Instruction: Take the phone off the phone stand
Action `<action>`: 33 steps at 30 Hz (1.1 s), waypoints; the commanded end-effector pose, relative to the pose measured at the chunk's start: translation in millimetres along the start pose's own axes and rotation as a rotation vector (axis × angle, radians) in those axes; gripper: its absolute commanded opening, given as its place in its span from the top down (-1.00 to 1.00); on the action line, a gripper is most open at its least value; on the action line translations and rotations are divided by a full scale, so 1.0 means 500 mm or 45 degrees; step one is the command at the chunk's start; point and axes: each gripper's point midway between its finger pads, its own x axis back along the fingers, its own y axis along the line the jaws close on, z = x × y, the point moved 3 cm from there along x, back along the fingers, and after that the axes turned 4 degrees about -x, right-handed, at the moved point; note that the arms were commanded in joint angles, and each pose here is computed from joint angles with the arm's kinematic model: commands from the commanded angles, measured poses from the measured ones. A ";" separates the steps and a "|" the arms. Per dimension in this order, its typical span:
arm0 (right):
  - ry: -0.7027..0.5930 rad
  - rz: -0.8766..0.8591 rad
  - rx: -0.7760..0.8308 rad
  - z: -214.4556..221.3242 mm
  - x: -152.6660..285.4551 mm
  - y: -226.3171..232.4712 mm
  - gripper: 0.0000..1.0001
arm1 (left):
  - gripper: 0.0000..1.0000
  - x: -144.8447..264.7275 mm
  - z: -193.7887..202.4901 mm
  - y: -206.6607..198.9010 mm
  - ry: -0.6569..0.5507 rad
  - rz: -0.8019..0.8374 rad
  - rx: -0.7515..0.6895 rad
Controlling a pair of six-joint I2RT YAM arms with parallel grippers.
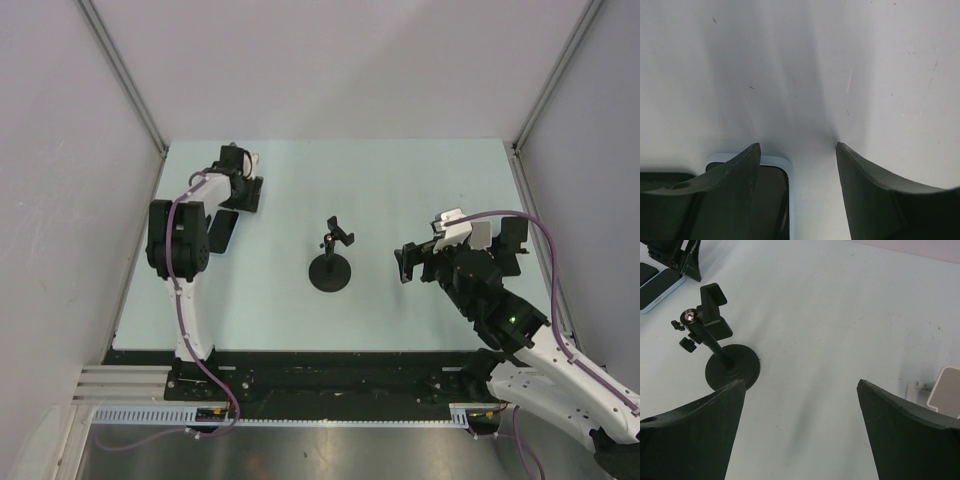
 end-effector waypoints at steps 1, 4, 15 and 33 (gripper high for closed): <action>-0.021 -0.013 0.004 -0.007 -0.001 0.002 -1.00 | -0.29 0.012 0.036 0.031 0.070 -0.076 -0.109; -0.021 -0.013 0.002 -0.008 -0.001 0.001 -0.99 | -0.22 0.021 0.039 0.041 0.076 -0.114 -0.127; -0.025 -0.031 -0.003 -0.009 0.001 0.005 -1.00 | -0.35 0.045 0.045 0.067 0.086 -0.193 -0.153; -0.034 -0.033 -0.005 -0.012 0.000 0.005 -1.00 | -0.61 0.138 0.113 0.031 0.121 -0.303 -0.098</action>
